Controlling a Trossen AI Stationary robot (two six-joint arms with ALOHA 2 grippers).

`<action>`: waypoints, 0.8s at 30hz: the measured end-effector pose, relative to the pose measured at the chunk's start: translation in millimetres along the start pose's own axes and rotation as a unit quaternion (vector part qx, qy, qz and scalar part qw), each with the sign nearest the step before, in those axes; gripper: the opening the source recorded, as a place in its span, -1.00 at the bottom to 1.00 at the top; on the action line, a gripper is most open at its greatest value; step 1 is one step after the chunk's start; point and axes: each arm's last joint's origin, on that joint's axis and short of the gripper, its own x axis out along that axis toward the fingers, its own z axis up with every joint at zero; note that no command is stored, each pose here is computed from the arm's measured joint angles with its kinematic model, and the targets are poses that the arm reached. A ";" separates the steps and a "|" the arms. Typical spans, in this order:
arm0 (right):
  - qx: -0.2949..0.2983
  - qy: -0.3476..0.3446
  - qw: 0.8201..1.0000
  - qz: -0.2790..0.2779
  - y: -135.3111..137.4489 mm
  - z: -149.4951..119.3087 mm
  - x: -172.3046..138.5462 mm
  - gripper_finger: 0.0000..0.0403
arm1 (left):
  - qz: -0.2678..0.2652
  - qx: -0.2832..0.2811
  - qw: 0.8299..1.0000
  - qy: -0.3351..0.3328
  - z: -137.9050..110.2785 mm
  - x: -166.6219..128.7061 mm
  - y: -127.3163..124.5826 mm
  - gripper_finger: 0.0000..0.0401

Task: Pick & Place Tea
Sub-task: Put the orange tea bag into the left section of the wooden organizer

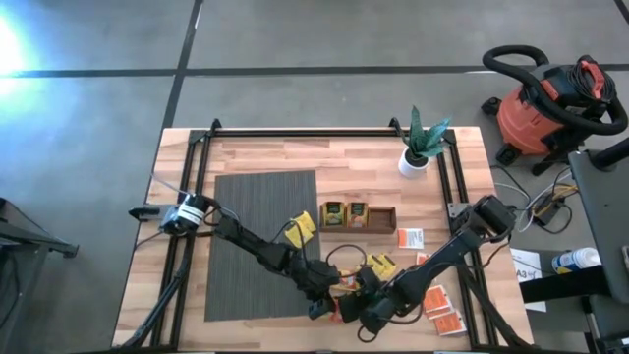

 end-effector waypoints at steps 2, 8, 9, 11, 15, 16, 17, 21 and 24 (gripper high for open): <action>-0.010 0.003 1.000 -0.006 -1.8 0.3 3.9 -0.34 | 0.005 0.002 1.000 0.000 -0.3 0.0 0.8 -0.69; -0.014 0.033 0.999 -0.012 -2.5 -1.8 9.7 -0.33 | 0.018 0.004 1.000 0.016 -3.3 -0.4 3.0 -0.69; -0.015 0.032 0.999 -0.013 -2.7 -1.7 9.4 -0.32 | 0.018 0.004 1.000 0.021 -4.3 -0.4 2.6 -0.69; -0.023 0.034 0.999 -0.015 -3.0 -2.3 7.7 -0.30 | 0.024 0.005 0.999 0.032 -7.3 -0.2 2.5 -0.69; -0.025 0.031 0.999 -0.032 -6.0 -1.7 5.9 -0.26 | 0.031 0.005 0.999 0.042 -10.1 -0.6 2.0 -0.69; -0.024 0.030 0.999 -0.033 -6.2 -1.6 5.3 -0.25 | 0.030 0.004 0.999 0.042 -9.6 -1.2 1.2 -0.69; -0.024 0.030 0.999 -0.033 -5.9 -1.2 4.0 -0.24 | 0.031 0.002 0.999 0.042 -9.5 -1.8 0.8 -0.69; -0.029 0.025 0.999 -0.031 -4.3 0.5 -1.2 -0.21 | 0.034 -0.003 0.999 0.034 -5.9 -4.2 -3.3 -0.69; -0.027 0.015 0.999 -0.022 -2.4 1.6 -5.0 -0.18 | 0.034 0.005 0.999 0.012 1.8 -3.7 -9.1 -0.69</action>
